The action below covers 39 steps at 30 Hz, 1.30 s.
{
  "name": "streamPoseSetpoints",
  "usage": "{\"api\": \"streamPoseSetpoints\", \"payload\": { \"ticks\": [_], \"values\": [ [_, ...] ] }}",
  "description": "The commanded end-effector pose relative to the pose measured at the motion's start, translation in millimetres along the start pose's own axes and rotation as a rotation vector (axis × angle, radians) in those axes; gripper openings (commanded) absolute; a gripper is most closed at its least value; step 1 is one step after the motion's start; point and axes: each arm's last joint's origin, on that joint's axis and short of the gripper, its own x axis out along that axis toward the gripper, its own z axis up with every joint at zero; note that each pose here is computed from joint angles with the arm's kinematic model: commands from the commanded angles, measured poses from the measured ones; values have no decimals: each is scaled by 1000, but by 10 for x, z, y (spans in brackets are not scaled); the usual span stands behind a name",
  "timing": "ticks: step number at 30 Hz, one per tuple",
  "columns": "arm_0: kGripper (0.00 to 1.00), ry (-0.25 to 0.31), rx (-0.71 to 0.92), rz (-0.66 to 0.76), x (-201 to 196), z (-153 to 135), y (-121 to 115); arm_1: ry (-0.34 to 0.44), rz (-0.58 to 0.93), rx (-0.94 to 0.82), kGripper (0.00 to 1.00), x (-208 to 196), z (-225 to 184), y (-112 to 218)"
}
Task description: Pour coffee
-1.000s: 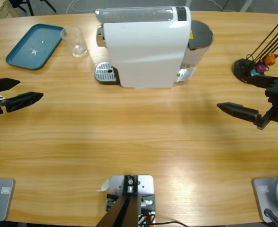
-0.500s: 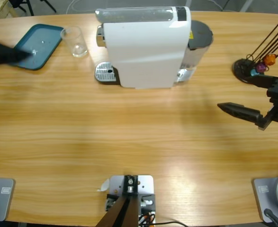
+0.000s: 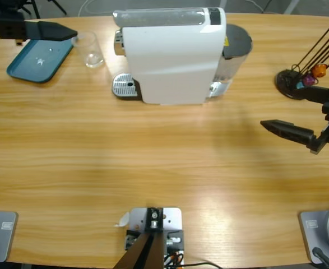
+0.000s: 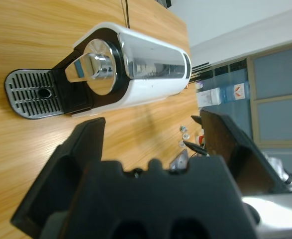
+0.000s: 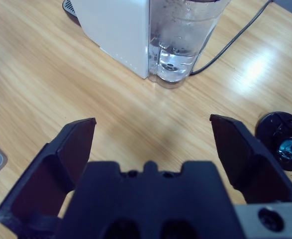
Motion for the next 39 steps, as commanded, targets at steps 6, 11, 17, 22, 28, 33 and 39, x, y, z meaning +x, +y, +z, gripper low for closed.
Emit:
{"api": "streamPoseSetpoints", "payload": {
  "ticks": [6,11,17,22,28,33,39],
  "values": [
    [826,53,-136,-7,545,383,48,-5,3,-8,1000,-57,-97,-7],
    [826,98,-149,-22,659,412,82,-9,1,-8,1000,-64,-97,-8],
    [826,121,-163,-9,707,378,154,-13,2,-8,1000,-73,-98,-8],
    [826,121,-172,-1,732,401,196,-12,2,-8,1000,-72,-102,-8],
    [821,129,-184,5,783,434,250,-12,2,-9,1000,-72,-102,-8],
    [816,154,-183,-22,861,449,277,-11,2,-9,1000,-69,-102,-8],
    [538,151,-170,-51,844,485,239,-10,4,-9,1000,-69,-102,-7]
  ]
}}
